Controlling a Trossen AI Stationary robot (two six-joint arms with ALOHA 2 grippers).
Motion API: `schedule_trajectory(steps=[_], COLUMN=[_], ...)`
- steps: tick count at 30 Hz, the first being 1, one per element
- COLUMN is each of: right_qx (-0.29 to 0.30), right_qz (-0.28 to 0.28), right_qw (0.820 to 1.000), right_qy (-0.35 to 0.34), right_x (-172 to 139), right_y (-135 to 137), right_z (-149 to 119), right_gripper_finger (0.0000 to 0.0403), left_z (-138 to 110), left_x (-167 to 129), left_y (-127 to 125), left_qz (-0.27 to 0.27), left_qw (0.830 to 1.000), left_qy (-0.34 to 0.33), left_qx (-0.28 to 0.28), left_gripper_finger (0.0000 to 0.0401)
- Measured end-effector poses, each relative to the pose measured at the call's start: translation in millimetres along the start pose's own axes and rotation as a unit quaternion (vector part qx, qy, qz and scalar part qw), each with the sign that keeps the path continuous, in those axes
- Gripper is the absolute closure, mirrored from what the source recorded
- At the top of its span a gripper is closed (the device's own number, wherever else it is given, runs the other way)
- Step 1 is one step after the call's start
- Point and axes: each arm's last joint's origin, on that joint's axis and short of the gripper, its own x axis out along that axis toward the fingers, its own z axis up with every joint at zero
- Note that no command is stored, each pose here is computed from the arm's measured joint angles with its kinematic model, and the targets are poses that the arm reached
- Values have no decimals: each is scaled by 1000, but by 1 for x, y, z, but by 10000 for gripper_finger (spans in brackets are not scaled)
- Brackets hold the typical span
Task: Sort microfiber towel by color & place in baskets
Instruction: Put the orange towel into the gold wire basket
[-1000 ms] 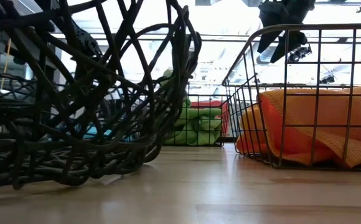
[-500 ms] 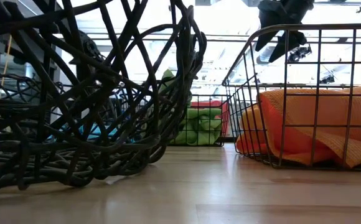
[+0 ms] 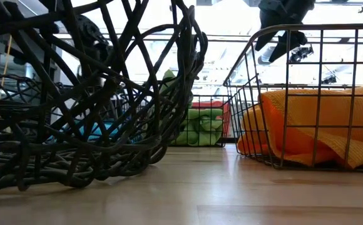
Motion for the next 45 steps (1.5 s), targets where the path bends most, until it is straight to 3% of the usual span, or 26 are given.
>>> schedule_trajectory(steps=[7,14,17,23,29,34,38,45], right_qx=[4,8,15,18,18,18,18,18], right_qz=[0,0,0,0,1,1,1,3], right_qw=[1000,1000,1000,1000,1000,1000,1000,1000], right_qy=[0,0,0,1,1,1,1,-1], right_x=[0,0,0,0,0,0,0,0], right_y=[0,0,0,0,0,0,0,0], right_z=[0,0,0,0,0,0,0,0], right_gripper_finger=[45,45,45,45,45,45,45,45], left_z=[25,17,21,20,22,25,15,-23], left_x=[19,49,49,50,34,6,0,32], left_y=[9,5,1,3,6,22,35,56], left_qz=[20,36,10,16,-8,59,99,94], left_qw=[999,997,997,996,996,998,992,983], left_qy=[10,72,65,84,91,7,-29,28], left_qx=[-37,-24,-38,-37,10,-26,-73,-158], left_gripper_finger=[174,174,174,174,174,174,174,174])
